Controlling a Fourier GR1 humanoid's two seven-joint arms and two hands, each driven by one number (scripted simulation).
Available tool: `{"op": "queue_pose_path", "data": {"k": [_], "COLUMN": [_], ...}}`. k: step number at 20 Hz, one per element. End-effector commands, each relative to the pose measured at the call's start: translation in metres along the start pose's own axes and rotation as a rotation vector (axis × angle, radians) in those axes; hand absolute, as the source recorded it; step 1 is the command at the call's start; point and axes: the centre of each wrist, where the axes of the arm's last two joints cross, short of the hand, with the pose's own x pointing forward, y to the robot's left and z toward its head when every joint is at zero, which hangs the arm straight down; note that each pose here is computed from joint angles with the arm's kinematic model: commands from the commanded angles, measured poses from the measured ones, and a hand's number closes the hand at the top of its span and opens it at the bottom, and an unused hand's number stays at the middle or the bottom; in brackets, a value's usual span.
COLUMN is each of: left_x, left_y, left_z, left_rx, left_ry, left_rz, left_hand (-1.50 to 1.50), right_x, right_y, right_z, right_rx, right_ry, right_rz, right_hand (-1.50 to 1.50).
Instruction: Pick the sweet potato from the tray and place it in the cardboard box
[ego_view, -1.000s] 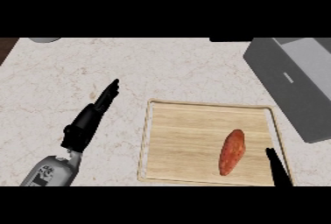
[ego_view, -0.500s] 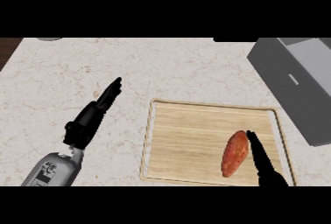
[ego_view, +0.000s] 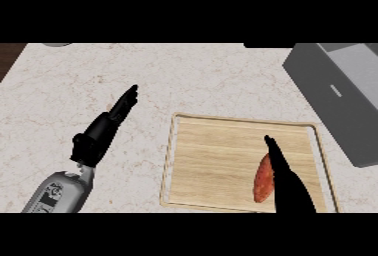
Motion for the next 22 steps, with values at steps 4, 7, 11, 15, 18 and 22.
{"op": "queue_pose_path", "data": {"k": [4,7,11,15,18,22], "left_x": [-0.007,-0.003,-0.032,-0.007,-0.002,-0.002], "left_y": [0.002,-0.022,0.002,-0.006,-0.007,-0.002], "left_z": [0.014,-0.011,-0.009,0.009,-0.004,-0.001], "left_rx": [-0.009,-0.002,-0.003,0.012,-0.002,0.015], "left_ry": [0.007,0.008,0.013,-0.005,-0.004,0.000], "left_rz": [0.005,0.007,-0.006,0.018,-0.009,0.011], "left_hand": [0.00,0.00,0.00,0.00,0.00,0.00], "right_x": [0.009,-0.002,0.008,-0.012,-0.007,-0.008], "right_y": [0.023,0.009,0.011,0.007,0.034,0.037], "right_z": [0.001,-0.018,-0.015,-0.009,-0.043,-0.039], "right_rx": [0.014,-0.036,-0.003,0.025,0.041,0.075], "right_ry": [0.113,0.078,0.091,0.103,0.119,0.144], "right_rz": [0.002,-0.010,0.013,0.025,0.026,0.058], "right_hand": [-1.50,-1.50,-1.50,-1.50,-1.50,-1.50]}}
